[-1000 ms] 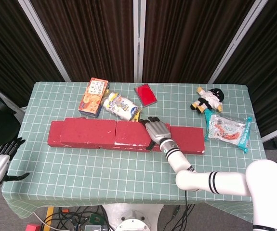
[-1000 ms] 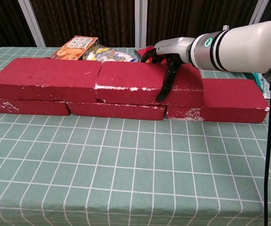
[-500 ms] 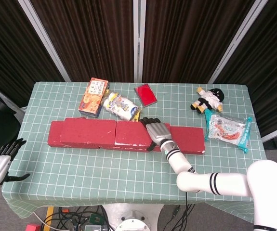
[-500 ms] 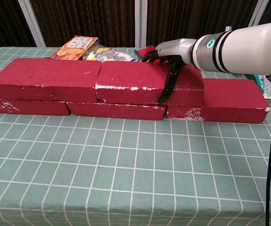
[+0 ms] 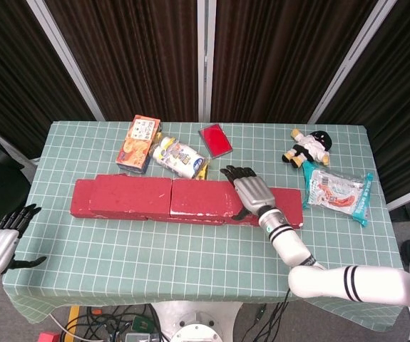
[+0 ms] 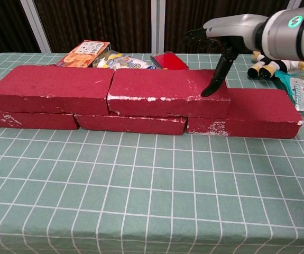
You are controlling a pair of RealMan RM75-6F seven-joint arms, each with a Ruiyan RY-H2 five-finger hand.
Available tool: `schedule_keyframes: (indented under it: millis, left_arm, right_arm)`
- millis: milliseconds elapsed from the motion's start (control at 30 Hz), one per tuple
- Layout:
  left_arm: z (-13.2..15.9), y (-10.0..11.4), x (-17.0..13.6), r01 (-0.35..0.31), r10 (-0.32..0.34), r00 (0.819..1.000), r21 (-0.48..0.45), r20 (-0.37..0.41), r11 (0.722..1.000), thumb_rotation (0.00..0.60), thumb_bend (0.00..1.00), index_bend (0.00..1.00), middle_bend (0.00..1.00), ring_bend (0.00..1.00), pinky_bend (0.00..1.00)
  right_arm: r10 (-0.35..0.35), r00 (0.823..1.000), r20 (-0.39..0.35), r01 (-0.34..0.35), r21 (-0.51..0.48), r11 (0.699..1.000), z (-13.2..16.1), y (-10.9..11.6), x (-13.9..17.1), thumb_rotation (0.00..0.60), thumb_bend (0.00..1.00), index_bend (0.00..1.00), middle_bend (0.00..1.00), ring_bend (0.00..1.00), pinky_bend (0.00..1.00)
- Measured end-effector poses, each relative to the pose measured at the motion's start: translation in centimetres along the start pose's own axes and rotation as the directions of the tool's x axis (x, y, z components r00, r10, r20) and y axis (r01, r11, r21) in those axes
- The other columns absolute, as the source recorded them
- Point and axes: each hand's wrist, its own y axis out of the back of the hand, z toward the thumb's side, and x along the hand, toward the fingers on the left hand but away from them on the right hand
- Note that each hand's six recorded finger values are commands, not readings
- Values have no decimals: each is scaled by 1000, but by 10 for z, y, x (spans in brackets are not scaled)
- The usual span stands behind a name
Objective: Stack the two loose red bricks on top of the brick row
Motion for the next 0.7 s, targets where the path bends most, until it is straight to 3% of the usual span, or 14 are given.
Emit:
schedule_keyframes:
  millis: [200, 400, 600, 700]
  left_arm:
    - [5, 1, 0, -5, 5, 1000, 11, -2, 1000, 600, 87, 0, 0, 0, 0]
    - [8, 6, -2, -29, 29, 1000, 26, -2, 999, 600, 88, 0, 0, 0, 0]
    - [10, 7, -6, -49, 49, 999, 60, -4, 997, 600, 89, 0, 0, 0, 0]
    - [12, 9, -10, -62, 62, 998, 91, 2, 994, 600, 89, 0, 0, 0, 0]
  right_arm:
    - [-34, 999, 0, 34, -18, 999, -24, 11, 29, 600, 0, 0, 0, 0, 0]
    - [-120, 992, 30, 120, 6, 993, -59, 22, 66, 600, 0, 0, 0, 0, 0]
    - [-226, 971, 78, 225, 22, 974, -106, 15, 123, 600, 0, 0, 0, 0, 0]
    - [-296, 948, 117, 293, 42, 955, -133, 10, 159, 600, 0, 0, 0, 0, 0]
